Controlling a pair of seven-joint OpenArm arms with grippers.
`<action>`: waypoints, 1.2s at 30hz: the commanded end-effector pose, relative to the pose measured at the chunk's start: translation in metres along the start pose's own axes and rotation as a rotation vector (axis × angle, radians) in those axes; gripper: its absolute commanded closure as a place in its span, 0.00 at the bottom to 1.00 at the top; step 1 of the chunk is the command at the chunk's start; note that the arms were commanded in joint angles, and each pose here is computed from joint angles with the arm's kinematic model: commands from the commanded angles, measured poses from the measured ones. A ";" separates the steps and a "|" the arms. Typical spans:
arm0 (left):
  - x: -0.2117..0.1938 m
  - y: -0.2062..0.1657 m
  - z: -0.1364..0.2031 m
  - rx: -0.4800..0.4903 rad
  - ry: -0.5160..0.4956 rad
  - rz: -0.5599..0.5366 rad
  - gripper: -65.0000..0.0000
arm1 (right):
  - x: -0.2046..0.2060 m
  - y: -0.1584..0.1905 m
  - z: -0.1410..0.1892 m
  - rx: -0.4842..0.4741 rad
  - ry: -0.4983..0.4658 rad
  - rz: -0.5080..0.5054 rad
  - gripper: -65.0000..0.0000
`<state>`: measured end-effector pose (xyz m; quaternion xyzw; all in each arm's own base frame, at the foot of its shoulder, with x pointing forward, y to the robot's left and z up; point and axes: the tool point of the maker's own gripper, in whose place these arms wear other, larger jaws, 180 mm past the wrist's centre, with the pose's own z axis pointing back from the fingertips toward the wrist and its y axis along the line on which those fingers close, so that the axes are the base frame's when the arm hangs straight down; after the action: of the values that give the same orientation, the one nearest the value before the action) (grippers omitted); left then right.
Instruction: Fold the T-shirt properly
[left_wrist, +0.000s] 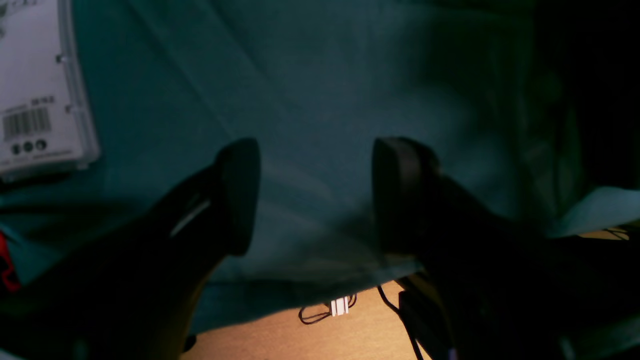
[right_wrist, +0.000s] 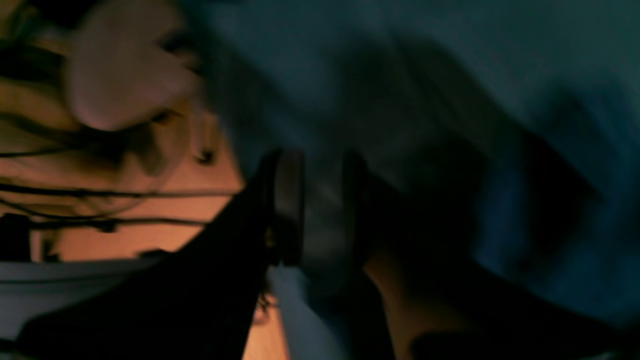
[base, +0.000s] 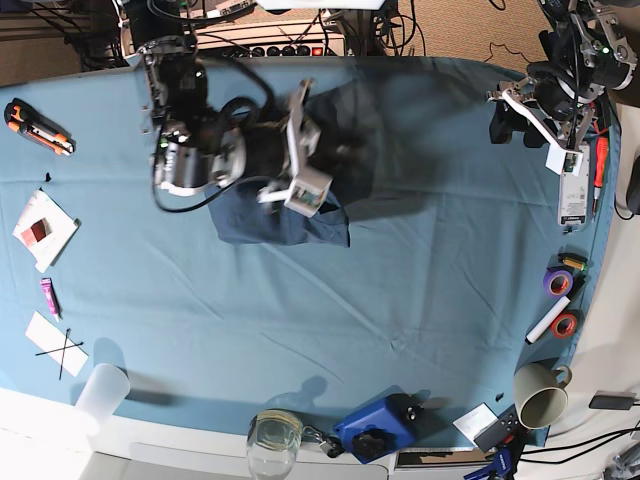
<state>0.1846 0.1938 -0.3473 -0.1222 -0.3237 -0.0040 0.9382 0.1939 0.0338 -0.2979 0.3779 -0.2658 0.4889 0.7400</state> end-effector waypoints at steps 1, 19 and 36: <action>0.008 -0.001 0.003 -0.002 -0.032 -0.017 0.45 | 0.020 0.007 0.000 0.022 -0.065 0.031 0.79; 0.007 0.006 0.003 0.034 -0.023 -0.028 0.45 | -0.004 -0.075 0.101 -0.468 -0.252 -0.258 0.79; 0.013 -0.006 0.003 -0.032 -0.057 0.001 0.45 | -0.108 -0.076 0.100 -0.440 -0.120 -0.573 0.79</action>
<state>0.1874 0.1894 -0.3436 -0.1370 -0.3333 -0.0011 0.9328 0.2120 -0.1243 -0.3594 0.2935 -0.2644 0.1645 0.9038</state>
